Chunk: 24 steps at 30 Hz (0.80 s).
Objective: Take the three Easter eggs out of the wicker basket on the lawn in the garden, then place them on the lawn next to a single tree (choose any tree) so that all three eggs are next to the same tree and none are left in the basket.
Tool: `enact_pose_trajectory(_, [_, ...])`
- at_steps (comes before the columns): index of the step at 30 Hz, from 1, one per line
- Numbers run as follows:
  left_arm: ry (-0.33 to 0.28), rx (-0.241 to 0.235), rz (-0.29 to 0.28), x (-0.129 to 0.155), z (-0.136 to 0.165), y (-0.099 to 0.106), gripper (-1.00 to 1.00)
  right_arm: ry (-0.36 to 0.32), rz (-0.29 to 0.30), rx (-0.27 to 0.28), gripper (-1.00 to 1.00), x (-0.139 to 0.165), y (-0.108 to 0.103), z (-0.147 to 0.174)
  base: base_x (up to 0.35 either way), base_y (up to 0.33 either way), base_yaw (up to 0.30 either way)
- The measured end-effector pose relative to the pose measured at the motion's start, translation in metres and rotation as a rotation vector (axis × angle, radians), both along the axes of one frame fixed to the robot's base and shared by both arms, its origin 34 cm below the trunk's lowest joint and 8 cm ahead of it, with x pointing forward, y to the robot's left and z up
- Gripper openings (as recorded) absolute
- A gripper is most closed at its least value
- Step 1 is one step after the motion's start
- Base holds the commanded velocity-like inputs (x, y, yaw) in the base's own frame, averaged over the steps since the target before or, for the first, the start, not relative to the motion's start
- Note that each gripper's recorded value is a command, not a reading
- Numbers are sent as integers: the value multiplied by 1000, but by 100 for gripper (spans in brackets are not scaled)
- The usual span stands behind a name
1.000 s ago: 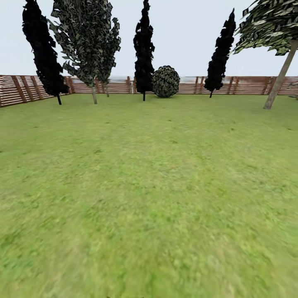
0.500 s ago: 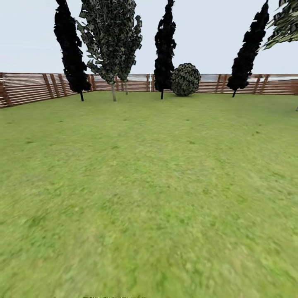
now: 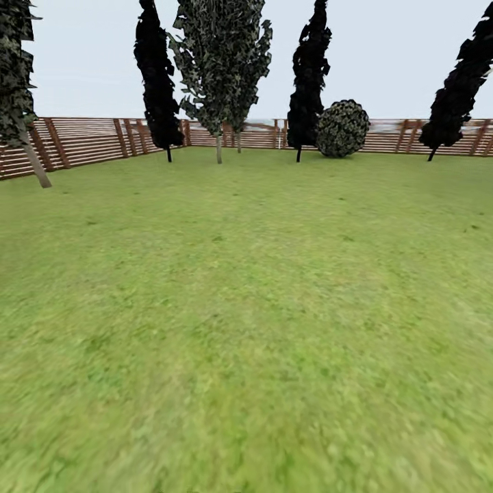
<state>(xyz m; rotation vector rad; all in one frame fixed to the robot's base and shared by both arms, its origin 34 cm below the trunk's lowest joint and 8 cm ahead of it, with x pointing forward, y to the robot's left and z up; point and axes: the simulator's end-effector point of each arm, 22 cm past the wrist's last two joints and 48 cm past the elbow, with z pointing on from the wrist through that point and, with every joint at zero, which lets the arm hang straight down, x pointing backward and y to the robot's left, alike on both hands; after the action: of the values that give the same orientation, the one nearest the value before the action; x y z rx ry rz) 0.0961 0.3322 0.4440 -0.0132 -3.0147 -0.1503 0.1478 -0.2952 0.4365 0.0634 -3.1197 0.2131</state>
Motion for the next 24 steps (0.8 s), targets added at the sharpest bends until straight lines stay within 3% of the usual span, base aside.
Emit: enact_pose_trajectory(24, [19, 0, 0, -7, 1, 0, 100, 24, 1, -1, 100, -10, -1, 0, 0, 0, 281])
